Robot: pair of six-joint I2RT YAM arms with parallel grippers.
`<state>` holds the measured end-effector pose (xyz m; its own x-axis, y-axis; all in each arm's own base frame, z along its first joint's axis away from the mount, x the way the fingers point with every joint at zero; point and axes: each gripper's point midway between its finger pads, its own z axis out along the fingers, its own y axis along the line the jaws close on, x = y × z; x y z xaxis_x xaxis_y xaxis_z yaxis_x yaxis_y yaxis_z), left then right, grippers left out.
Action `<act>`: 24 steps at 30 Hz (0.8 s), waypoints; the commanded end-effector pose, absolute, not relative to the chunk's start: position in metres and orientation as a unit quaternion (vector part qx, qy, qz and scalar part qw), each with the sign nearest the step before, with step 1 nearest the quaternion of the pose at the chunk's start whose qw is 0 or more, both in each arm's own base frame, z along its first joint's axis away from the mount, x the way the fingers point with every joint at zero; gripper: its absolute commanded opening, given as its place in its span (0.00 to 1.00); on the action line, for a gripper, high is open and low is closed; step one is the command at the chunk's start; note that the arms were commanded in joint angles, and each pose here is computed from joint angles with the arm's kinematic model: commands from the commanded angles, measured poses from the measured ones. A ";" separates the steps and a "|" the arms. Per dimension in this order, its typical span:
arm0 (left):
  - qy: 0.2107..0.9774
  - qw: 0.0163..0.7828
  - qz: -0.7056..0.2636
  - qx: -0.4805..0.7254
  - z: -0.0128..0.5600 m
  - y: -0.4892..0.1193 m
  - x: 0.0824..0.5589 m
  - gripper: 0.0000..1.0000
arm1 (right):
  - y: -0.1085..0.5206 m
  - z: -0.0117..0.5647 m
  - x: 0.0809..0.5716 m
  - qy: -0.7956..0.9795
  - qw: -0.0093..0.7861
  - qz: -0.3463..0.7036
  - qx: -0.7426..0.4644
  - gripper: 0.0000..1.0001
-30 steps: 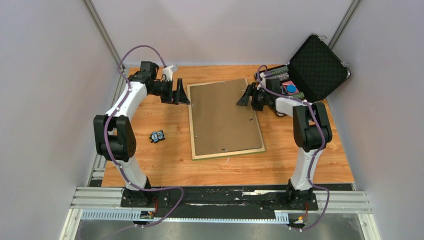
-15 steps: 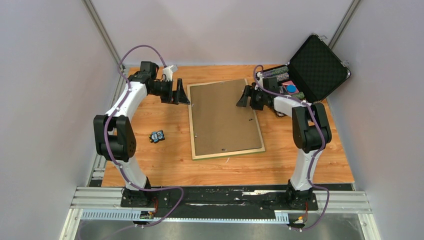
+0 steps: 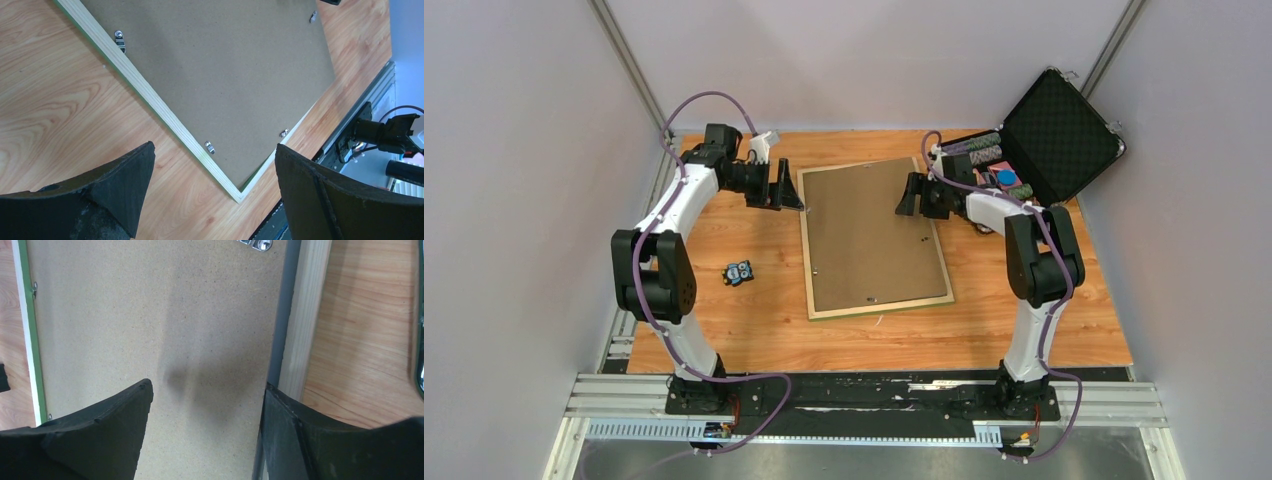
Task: Put the photo into the frame
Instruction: Place the photo frame item in the photo frame.
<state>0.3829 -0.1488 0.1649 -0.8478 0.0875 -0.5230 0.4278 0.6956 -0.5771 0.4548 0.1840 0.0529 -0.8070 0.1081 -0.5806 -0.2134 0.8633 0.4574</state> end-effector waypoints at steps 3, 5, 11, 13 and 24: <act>0.881 0.255 -0.365 0.157 0.177 -0.147 0.384 0.97 | 0.187 0.105 0.474 0.891 0.375 0.252 -0.053 0.74; 0.882 0.254 -0.365 0.157 0.176 -0.147 0.384 0.97 | 0.186 0.105 0.475 0.891 0.376 0.248 -0.052 0.74; 0.882 0.253 -0.365 0.156 0.176 -0.147 0.384 0.97 | 0.183 0.107 0.474 0.892 0.379 0.242 -0.052 0.74; 0.882 0.253 -0.365 0.156 0.176 -0.147 0.384 0.97 | 0.182 0.108 0.475 0.892 0.381 0.238 -0.053 0.74; 0.882 0.254 -0.365 0.157 0.177 -0.147 0.385 0.97 | 0.175 0.117 0.475 0.889 0.398 0.219 -0.059 0.74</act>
